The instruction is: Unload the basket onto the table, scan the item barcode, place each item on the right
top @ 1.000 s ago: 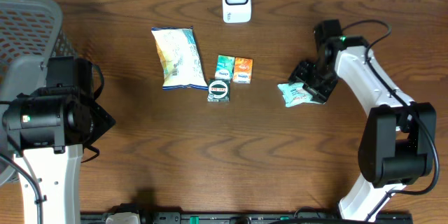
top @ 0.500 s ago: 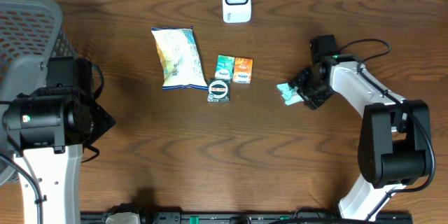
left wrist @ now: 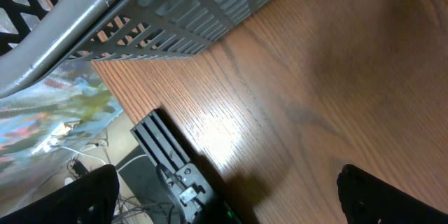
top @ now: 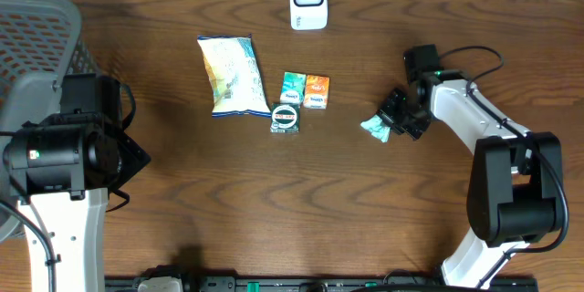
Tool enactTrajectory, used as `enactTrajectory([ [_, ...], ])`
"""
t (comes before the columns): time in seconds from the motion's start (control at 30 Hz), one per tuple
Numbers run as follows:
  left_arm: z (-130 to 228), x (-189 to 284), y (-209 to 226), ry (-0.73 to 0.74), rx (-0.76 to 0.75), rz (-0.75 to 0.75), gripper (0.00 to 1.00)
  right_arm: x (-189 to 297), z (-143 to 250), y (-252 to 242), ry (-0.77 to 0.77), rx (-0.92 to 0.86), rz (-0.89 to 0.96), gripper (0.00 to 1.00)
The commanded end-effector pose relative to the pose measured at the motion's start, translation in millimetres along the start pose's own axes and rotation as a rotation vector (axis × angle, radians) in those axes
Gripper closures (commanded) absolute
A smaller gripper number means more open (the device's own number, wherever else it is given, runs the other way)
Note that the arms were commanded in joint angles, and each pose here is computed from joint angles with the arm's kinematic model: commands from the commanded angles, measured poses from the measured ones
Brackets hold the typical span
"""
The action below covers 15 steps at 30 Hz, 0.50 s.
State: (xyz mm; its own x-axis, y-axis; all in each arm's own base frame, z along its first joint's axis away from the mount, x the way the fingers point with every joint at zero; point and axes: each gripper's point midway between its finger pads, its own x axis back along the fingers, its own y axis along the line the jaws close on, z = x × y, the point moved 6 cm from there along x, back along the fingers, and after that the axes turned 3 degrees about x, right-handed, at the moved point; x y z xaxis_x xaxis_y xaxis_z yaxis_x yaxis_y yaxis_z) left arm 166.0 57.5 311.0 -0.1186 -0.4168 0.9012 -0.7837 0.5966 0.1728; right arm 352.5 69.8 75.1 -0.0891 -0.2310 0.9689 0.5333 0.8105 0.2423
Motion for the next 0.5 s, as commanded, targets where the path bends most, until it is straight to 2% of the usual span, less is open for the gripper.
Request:
enactTrajectory([
  [0.0,0,1,2,-0.001,0.016,-0.004,0.02,24,-5,29,0.023,0.197,-0.111,0.99],
  [0.13,0,1,2,-0.001,0.016,-0.004,0.02,51,0,52,0.085,0.275,-0.233,0.99],
  [0.27,0,1,2,-0.001,0.016,-0.004,0.02,70,11,76,0.173,0.354,-0.438,0.99],
  [0.4,0,1,2,-0.001,0.016,-0.004,0.02,70,15,80,0.188,0.385,-0.464,0.94],
  [0.47,0,1,2,-0.001,0.016,-0.004,0.03,69,20,83,0.184,0.447,-0.469,0.99],
])
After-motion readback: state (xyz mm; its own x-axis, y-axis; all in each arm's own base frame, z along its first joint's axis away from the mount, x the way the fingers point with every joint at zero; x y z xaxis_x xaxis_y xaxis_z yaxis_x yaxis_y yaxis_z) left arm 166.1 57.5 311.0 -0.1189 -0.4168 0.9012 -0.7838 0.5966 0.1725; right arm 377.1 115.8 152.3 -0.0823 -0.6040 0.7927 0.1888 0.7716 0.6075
